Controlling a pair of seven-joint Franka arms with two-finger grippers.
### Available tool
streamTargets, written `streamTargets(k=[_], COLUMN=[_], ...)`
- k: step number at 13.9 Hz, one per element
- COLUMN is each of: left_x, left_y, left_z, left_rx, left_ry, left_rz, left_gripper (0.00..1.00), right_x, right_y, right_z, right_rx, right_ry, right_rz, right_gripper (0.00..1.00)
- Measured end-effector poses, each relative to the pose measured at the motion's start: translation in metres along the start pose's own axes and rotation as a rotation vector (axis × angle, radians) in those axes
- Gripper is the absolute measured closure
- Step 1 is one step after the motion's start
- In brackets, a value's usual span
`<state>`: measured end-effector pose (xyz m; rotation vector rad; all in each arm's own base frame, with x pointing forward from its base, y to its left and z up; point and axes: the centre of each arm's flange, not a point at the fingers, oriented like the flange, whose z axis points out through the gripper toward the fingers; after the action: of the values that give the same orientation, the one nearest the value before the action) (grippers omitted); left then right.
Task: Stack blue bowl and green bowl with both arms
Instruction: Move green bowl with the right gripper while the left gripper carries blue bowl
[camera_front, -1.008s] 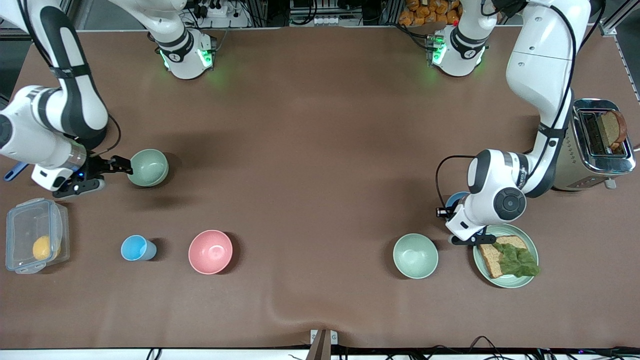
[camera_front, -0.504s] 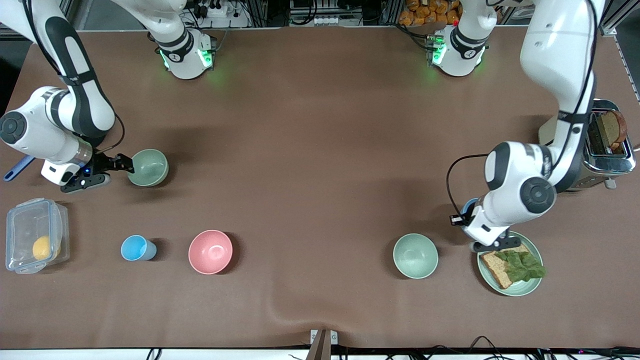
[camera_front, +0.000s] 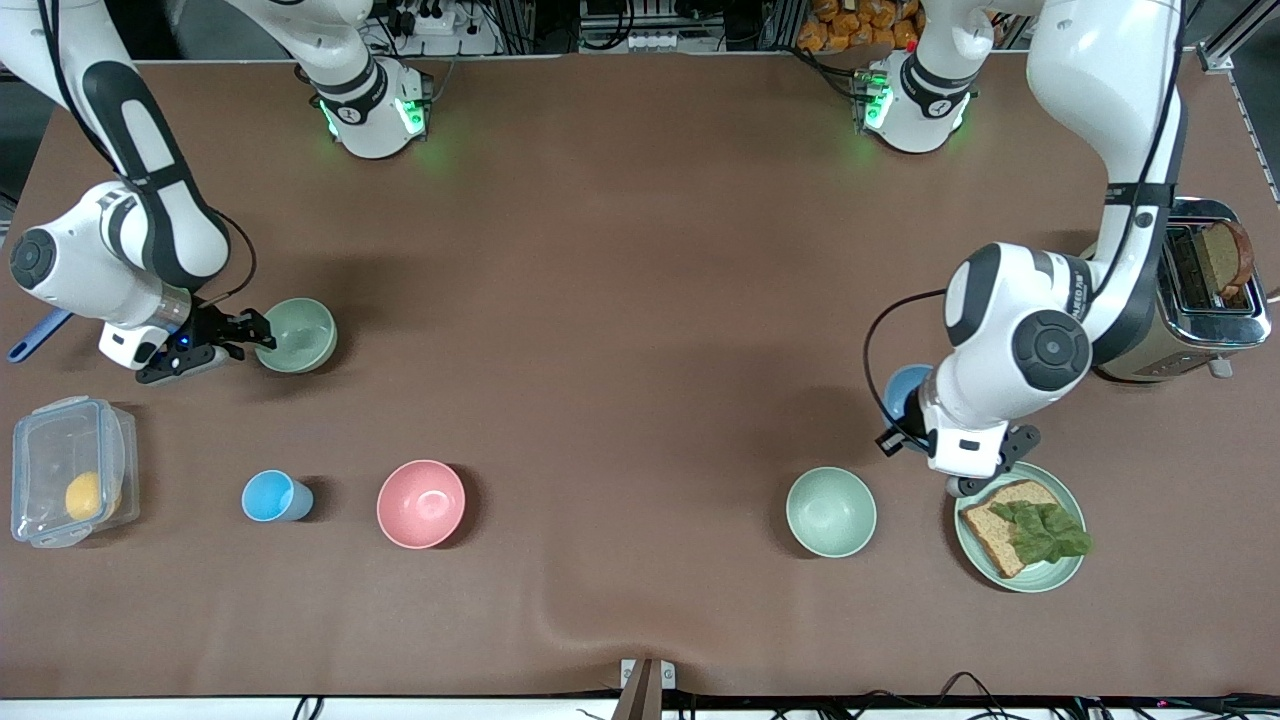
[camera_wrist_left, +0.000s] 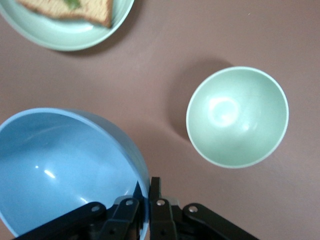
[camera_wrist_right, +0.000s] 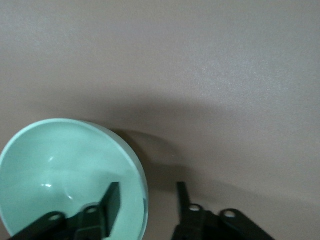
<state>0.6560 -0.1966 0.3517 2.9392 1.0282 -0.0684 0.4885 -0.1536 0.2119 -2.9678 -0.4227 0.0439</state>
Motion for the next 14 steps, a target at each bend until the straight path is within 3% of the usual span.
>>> streamTargets(k=[1,2,5,6,10,14], left_x=[-0.009,-0.019,-0.057,-0.068,-0.101,-0.134], left_y=[0.008,0.017,0.041,0.047,0.072,0.083], left_z=[-0.01,-0.018,-0.022,-0.023,-0.044,-0.08], left_rx=[0.002,-0.004,-0.011,-0.015,-0.071,-0.12], left_ry=[-0.011,-0.026,-0.054,-0.061,-0.134,-0.149], left_rz=[-0.041,-0.085,-0.231,-0.278,-0.412,-0.457], left_gripper=[0.95,0.95,0.95,0.95,0.95,0.95], right_x=[0.0,0.0,0.001,0.002,0.013,0.037], right_y=[0.001,0.0,-0.002,-0.003,-0.019,-0.07], right_z=[0.002,0.003,0.003,0.003,-0.008,-0.045], right_rx=[0.002,0.002,0.004,0.004,0.02,0.031], right_ry=[0.002,0.001,0.001,0.001,-0.006,-0.007], right_rz=[0.002,0.001,-0.005,-0.009,-0.037,0.026], right_gripper=[0.63,0.63,0.93,0.96,0.96,0.96])
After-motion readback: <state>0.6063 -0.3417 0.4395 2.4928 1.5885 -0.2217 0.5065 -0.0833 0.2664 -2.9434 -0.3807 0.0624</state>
